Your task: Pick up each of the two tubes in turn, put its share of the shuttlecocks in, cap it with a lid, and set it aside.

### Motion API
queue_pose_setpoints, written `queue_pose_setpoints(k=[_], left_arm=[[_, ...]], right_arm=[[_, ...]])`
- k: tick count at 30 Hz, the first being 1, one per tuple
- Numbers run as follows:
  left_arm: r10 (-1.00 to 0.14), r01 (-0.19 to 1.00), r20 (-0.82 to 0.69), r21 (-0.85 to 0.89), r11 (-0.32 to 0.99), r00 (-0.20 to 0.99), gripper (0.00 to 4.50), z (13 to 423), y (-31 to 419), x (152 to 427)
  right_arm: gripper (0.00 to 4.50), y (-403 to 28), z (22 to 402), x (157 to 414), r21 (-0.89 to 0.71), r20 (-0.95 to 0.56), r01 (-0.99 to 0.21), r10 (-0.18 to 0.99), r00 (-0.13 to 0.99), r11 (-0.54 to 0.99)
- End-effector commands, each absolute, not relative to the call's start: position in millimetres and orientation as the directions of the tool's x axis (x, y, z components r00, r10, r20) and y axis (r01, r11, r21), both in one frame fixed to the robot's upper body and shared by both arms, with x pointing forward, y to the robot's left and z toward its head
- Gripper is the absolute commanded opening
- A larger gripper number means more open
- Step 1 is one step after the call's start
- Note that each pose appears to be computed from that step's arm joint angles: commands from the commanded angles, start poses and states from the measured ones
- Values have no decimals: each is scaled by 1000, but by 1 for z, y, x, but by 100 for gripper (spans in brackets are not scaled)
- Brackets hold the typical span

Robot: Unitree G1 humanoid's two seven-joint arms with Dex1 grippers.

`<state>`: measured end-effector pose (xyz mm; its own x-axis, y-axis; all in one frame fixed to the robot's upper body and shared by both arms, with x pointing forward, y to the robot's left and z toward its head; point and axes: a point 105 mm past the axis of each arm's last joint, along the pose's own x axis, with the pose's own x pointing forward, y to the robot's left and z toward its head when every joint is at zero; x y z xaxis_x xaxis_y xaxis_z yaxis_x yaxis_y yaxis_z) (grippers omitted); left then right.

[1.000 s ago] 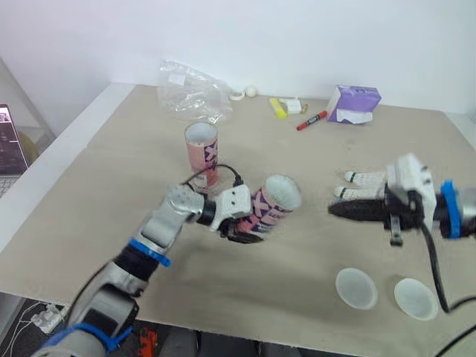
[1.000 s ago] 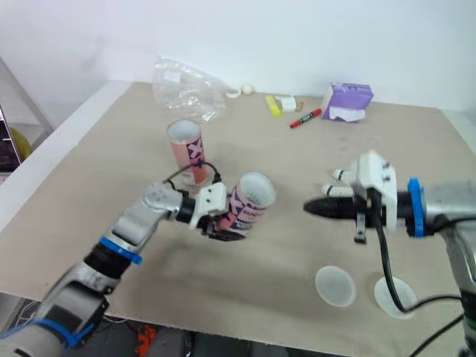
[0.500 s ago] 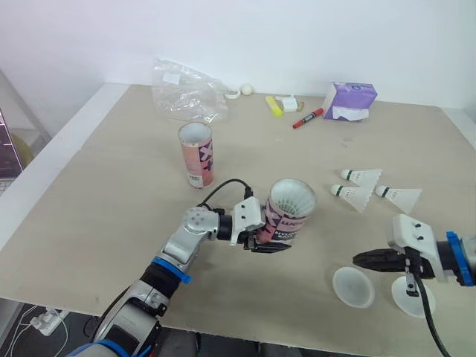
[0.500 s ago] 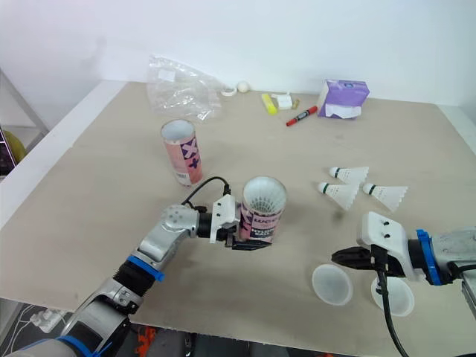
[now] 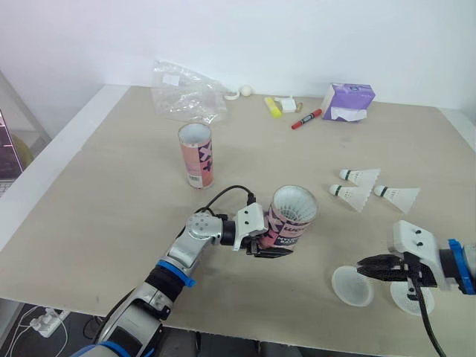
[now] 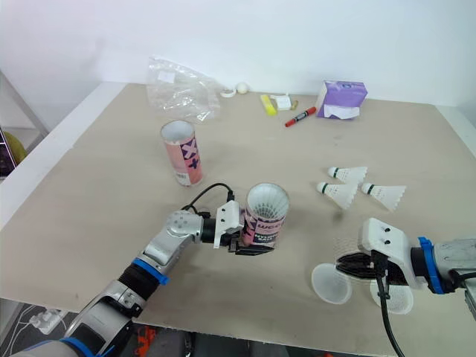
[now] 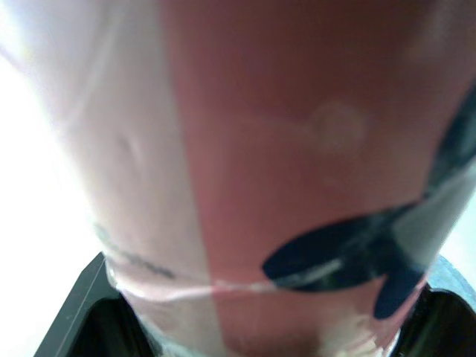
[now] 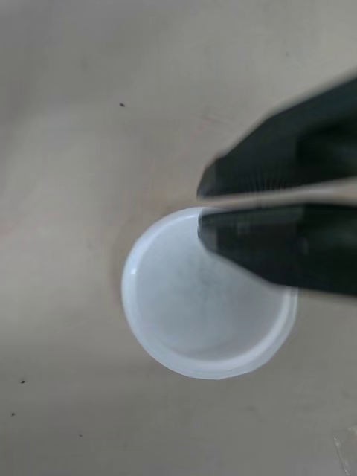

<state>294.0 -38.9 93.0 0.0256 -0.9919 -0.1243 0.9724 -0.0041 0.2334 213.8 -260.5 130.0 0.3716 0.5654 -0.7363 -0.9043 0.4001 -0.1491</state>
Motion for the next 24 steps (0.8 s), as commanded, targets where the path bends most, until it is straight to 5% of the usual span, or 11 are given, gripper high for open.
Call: queue_pose_setpoints(k=[1,2,5,24], left_arm=[[-989,979,-144,203,-17,13,308,83,-39,291],[-990,980,-140,199,-15,13,308,83,-39,290],[-990,981,-141,195,-15,13,308,81,-38,290],[-983,979,-182,202,-8,29,308,73,-32,293]], right_arm=[[248,-255,138,218,-204,-740,-909,550,387,364],[318,-254,138,219,-213,-742,-909,546,389,359],[363,-249,138,222,-220,-740,-910,547,390,351],[363,-247,123,229,-212,-831,-906,420,364,366]])
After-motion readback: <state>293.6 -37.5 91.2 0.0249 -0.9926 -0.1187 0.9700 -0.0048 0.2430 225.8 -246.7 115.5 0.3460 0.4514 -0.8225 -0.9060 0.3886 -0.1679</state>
